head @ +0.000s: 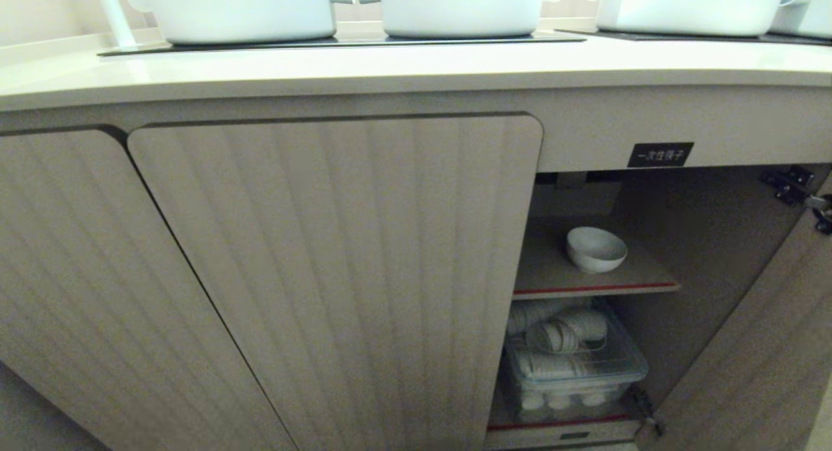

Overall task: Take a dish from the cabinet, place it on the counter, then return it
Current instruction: Take the bowl from the cabinet

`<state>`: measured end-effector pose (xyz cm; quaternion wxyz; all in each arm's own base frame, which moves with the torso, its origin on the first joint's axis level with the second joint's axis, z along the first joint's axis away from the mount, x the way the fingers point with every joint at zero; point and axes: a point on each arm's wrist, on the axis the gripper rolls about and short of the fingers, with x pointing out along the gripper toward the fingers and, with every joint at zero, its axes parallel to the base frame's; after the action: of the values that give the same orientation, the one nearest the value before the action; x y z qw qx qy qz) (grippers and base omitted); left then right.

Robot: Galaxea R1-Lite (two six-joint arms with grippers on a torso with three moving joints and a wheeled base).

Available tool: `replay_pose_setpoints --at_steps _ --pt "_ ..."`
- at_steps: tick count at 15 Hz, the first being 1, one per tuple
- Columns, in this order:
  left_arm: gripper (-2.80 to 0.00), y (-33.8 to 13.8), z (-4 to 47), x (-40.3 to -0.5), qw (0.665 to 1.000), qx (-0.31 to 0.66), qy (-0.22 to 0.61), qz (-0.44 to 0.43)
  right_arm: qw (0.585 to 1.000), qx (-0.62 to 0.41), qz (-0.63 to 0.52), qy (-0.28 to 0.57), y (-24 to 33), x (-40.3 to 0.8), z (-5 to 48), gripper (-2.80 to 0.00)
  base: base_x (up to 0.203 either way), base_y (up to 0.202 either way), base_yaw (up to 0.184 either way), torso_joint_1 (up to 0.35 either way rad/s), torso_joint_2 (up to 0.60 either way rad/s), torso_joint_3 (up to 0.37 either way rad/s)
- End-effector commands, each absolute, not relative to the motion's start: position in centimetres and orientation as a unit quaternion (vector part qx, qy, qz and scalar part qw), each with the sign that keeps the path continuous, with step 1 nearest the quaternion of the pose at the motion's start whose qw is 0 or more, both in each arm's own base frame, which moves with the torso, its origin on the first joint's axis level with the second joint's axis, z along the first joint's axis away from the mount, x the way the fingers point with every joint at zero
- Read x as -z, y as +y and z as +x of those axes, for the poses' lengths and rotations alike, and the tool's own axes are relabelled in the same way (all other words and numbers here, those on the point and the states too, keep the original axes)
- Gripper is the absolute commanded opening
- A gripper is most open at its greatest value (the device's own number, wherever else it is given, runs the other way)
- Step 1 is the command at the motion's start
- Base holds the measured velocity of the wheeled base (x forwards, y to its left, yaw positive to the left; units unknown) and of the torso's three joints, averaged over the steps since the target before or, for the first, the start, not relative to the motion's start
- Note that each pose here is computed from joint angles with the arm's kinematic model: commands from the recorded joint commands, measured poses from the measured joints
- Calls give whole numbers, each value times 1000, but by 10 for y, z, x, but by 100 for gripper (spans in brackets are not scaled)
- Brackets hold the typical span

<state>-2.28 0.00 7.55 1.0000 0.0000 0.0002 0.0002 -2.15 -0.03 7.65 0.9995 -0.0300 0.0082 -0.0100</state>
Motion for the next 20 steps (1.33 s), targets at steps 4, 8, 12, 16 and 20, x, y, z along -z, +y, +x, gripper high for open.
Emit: replay_pose_setpoints --at_steps 4,8,12,16,20 --pt "-280 0 -23 -75 1000 -1 0 0 999 11 -32 41 0 -79 -15 -280 0 0 0 0 0 0" --pt "-280 0 -23 -75 1000 0 0 0 998 11 -51 21 0 -88 -11 -280 0 0 0 0 0 0" --pt "-280 0 -23 -75 1000 0 0 0 998 9 -53 25 0 -98 -2 -280 0 0 0 0 0 0" --pt "-280 0 -23 -75 1000 -1 0 0 997 1 -59 47 0 -106 11 -280 0 0 0 0 0 0" --pt "-280 0 -23 -75 1000 -1 0 0 996 -10 -61 67 0 -116 32 -280 0 0 0 0 0 0"
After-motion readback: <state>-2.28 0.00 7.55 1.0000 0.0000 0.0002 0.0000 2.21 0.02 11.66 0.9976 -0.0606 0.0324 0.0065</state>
